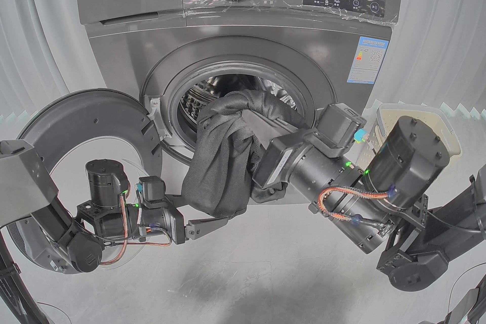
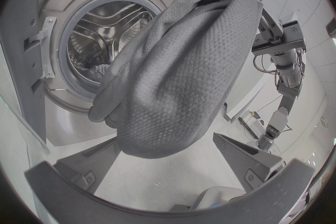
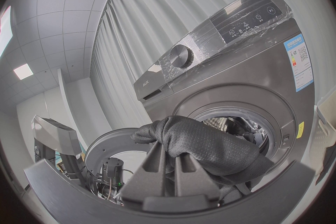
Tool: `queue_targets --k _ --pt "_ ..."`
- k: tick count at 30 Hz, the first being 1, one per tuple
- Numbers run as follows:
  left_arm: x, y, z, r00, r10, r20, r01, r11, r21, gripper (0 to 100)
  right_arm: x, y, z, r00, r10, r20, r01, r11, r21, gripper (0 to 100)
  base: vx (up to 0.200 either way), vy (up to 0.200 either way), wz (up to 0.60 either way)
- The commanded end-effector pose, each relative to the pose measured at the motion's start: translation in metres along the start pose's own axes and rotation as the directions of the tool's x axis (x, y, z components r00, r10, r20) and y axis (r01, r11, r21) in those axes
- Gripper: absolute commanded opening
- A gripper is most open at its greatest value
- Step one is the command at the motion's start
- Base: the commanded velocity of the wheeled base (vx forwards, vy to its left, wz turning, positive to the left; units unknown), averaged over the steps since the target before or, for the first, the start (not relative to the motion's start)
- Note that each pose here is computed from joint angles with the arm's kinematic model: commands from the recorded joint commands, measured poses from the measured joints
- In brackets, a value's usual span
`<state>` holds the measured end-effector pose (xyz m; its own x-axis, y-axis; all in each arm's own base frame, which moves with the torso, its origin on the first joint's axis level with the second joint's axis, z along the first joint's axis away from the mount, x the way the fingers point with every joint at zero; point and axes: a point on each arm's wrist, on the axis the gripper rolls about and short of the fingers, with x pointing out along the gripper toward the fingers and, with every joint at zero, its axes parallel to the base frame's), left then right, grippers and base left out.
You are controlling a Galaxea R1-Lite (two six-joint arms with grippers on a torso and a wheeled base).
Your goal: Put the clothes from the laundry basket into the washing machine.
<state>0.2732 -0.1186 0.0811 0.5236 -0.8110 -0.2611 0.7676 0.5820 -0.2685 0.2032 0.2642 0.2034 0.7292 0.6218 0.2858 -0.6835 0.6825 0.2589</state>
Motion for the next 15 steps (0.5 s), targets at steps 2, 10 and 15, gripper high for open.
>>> queue_targets --k 2,10,15 --pt "0.004 -0.004 0.001 1.000 -0.024 0.013 0.024 1.000 -0.019 100 0.000 0.000 0.001 1.000 0.001 0.002 -0.001 1.000 0.000 0 0.000 0.000 0.00" --pt "0.011 -0.018 0.009 0.993 -0.073 0.094 0.075 0.997 -0.021 100 0.001 0.000 0.000 1.000 0.000 0.002 0.000 1.000 0.000 0 0.000 0.000 0.00" --pt "0.010 -0.021 0.009 0.993 -0.076 0.094 0.078 0.997 -0.020 100 0.001 0.000 0.000 1.000 -0.002 0.001 0.002 1.000 -0.002 0 0.000 0.000 0.00"
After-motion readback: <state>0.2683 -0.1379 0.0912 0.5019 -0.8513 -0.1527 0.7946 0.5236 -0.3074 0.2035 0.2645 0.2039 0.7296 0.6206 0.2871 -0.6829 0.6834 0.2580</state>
